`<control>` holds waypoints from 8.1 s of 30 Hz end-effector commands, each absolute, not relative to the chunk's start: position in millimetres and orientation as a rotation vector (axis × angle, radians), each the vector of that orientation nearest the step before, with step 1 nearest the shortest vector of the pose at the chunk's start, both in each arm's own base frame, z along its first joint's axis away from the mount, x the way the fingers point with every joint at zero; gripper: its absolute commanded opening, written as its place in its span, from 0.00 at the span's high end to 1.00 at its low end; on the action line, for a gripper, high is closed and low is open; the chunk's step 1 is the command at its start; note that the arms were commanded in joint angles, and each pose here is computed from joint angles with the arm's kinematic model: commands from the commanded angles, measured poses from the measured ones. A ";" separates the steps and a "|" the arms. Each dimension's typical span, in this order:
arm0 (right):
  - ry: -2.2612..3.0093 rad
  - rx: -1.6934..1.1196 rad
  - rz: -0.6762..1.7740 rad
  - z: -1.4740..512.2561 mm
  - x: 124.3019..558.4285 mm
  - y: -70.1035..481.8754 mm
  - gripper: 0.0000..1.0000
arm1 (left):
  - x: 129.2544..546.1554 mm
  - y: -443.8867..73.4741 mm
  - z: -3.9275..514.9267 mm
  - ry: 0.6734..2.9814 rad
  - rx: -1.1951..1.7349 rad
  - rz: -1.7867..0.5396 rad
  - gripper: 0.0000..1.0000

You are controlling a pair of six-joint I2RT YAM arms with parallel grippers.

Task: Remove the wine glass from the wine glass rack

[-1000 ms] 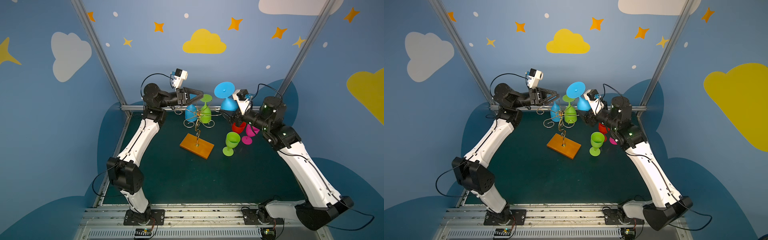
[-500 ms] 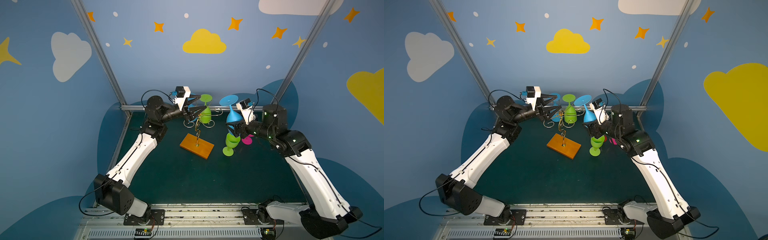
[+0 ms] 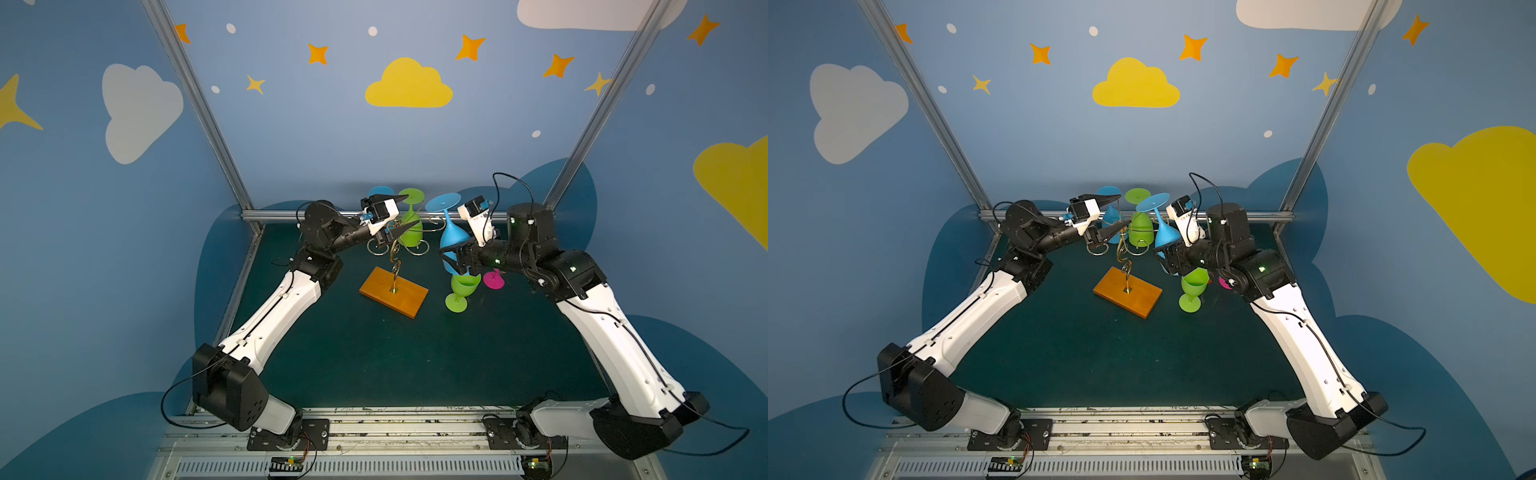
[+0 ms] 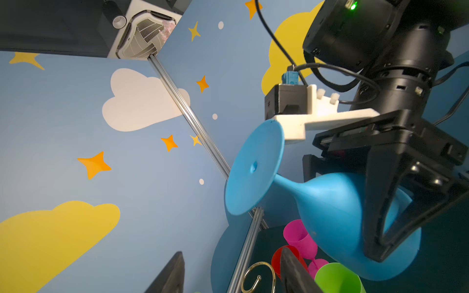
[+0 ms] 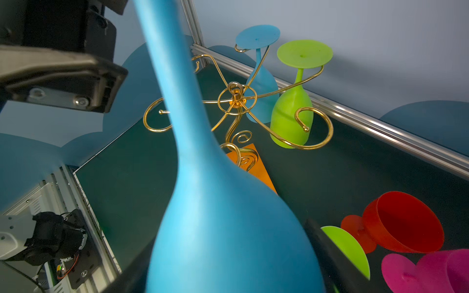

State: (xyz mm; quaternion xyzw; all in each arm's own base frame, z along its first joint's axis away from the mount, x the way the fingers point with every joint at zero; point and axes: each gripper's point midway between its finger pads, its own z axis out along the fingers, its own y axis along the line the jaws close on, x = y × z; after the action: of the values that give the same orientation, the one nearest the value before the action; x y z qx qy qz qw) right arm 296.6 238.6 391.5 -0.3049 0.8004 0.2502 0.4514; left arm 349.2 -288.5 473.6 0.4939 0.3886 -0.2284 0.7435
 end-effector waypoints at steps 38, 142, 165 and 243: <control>2.049 -0.875 0.704 381.1 291.6 277.6 0.87 | 355.1 -293.7 475.9 0.810 1.090 -0.424 0.84; 1.683 -0.909 0.845 410.5 201.2 222.8 1.00 | 423.1 -71.6 451.2 1.269 -0.013 -0.618 0.03; 2.550 -0.679 0.247 236.0 217.9 147.9 1.00 | 416.9 -50.9 437.0 1.274 -0.109 -0.629 0.04; 2.128 -0.227 0.522 299.9 278.6 137.1 0.27 | 553.1 -153.1 372.3 1.932 0.135 -1.445 0.36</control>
State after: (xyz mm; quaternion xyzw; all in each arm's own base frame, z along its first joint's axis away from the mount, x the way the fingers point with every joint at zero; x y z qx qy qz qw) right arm 276.6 135.7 297.6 -0.0928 0.8656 0.2050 0.4473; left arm 558.2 -142.4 371.4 0.0368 0.7446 -0.5520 0.3734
